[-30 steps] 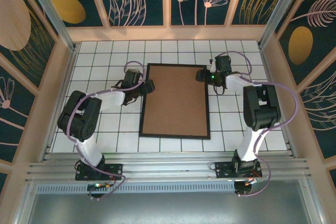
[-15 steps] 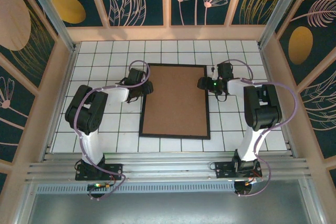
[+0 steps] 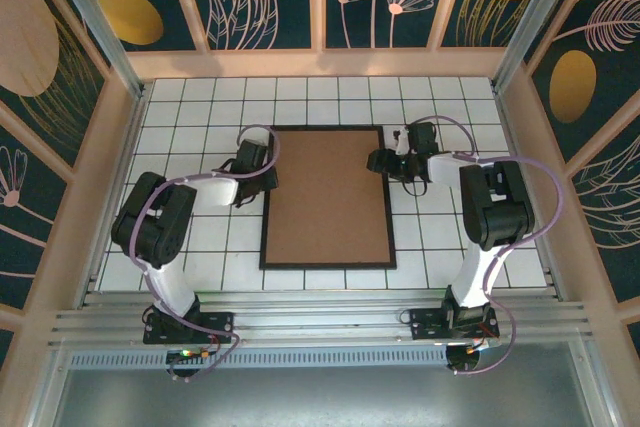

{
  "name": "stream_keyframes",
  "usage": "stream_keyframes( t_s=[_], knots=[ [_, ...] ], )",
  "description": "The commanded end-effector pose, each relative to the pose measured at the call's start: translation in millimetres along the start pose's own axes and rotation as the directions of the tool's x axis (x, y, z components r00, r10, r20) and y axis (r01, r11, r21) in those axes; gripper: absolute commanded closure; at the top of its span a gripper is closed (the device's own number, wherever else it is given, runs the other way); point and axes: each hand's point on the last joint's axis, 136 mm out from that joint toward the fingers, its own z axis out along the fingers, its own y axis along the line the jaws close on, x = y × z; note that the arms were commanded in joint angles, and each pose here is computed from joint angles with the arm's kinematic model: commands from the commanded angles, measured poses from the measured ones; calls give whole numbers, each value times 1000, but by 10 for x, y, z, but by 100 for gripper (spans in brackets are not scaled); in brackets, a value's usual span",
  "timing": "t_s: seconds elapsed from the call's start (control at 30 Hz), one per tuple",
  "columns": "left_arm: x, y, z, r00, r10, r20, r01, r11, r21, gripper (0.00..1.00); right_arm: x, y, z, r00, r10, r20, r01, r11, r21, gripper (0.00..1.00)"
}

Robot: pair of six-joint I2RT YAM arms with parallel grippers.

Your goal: Put the photo into the frame

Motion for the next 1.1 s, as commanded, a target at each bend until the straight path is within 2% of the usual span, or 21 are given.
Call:
stream_keyframes(
  t_s=[0.0,0.17,0.33,0.5,0.63,1.07],
  knots=[
    [244,298,-87,999,-3,-42,-1,995,-101,77,33,193,-127,999,-42,-10,41,999,-31,29],
    [264,355,-132,1000,-10,-28,7,993,-119,80,-20,-43,-361,994,-106,-6,106,980,171,29],
    [213,331,-130,1000,-7,-16,5,993,-115,81,45,-153,-496,991,-128,-38,134,958,254,31],
    [128,293,-92,1000,12,-4,-13,993,-115,81,-98,-56,-400,991,-130,-26,132,970,204,37],
    [91,253,-37,1000,25,-12,-26,994,-111,81,-310,-19,-200,992,-118,-38,122,983,139,48],
    [50,190,-19,999,32,-13,-33,995,-91,81,-582,-116,182,990,-104,-99,113,990,87,70]
  ],
)
